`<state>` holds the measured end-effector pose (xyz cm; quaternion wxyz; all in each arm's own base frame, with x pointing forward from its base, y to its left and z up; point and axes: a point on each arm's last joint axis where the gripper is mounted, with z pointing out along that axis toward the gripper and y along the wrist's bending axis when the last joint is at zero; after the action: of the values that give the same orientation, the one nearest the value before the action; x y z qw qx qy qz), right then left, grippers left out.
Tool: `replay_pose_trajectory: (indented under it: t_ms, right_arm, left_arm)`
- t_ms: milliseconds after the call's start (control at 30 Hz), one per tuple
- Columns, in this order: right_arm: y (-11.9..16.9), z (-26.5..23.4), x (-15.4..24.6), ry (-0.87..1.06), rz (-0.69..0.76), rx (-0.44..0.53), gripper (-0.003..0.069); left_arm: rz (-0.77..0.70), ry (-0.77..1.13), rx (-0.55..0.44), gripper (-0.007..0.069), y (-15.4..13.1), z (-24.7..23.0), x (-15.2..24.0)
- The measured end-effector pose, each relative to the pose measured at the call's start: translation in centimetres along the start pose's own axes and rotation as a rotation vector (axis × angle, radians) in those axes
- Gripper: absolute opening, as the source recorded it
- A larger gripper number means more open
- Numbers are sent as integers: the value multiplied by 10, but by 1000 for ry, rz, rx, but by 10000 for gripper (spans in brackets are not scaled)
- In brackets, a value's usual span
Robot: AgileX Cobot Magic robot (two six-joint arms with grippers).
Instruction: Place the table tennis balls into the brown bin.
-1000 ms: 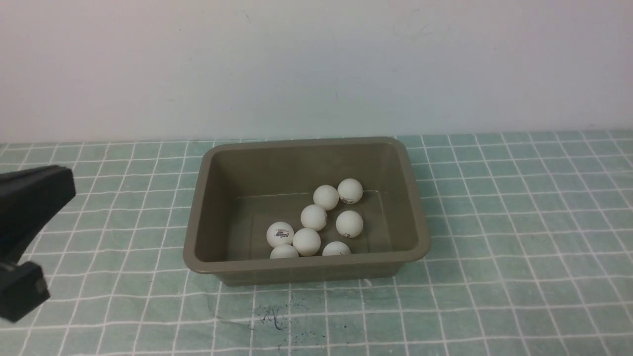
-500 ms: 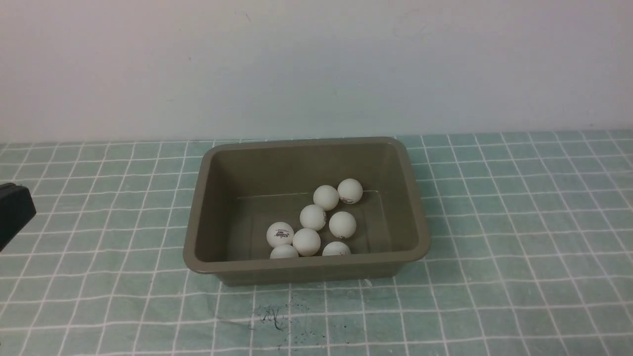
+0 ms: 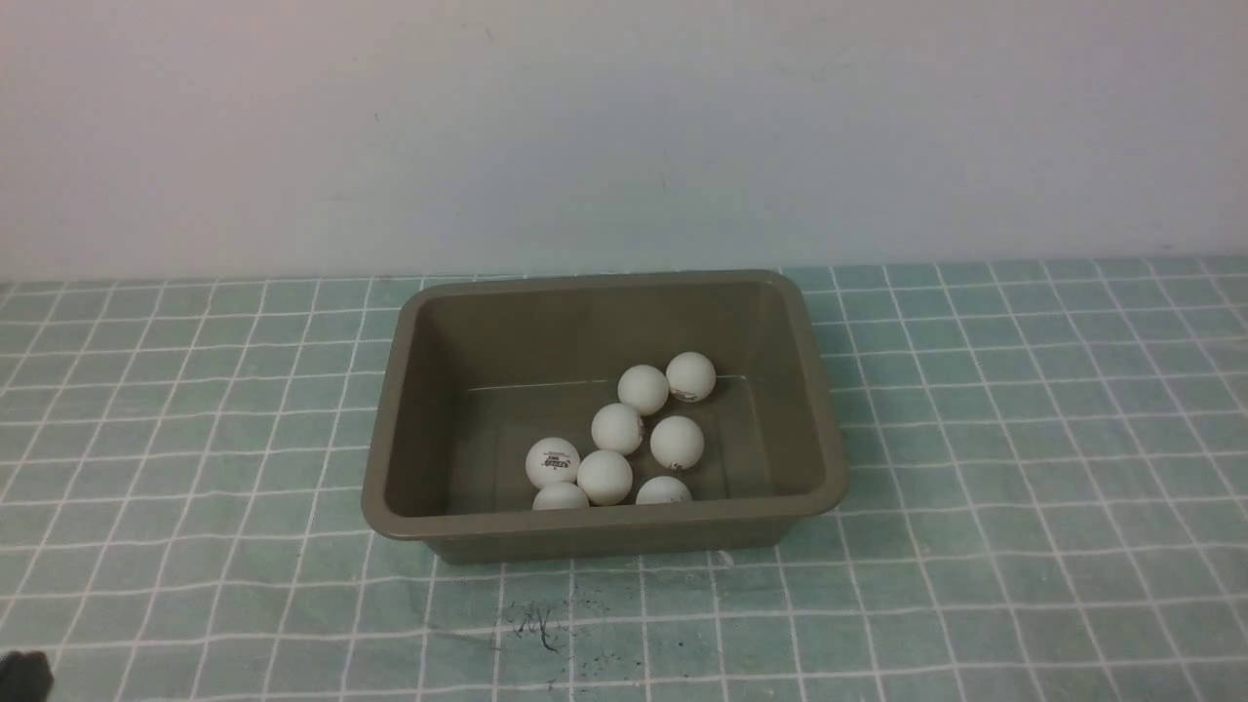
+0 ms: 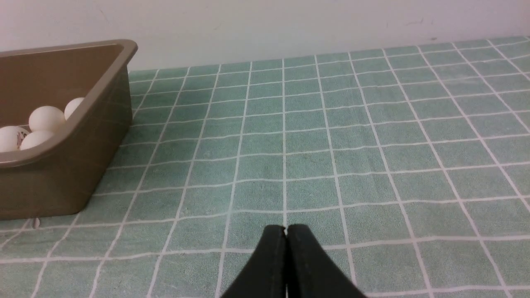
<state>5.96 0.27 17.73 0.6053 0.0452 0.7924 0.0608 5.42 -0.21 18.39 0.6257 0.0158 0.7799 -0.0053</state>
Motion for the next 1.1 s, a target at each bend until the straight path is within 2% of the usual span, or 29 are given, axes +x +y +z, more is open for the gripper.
replay_pose_trajectory:
  t_ms: [100,967,1100]
  right_arm:
    - [0,0,0,0,0,0,-10]
    - [0,0,0,-4,0,-1,-10]
    - [-1,-5,-3,-66,-30,5,-10]
  left_arm:
    - [2,76,7,-5,-1,1,12]
    - [4,77,7,-5,-1,1,12]
    - [3,77,7,-5,-1,1,12]
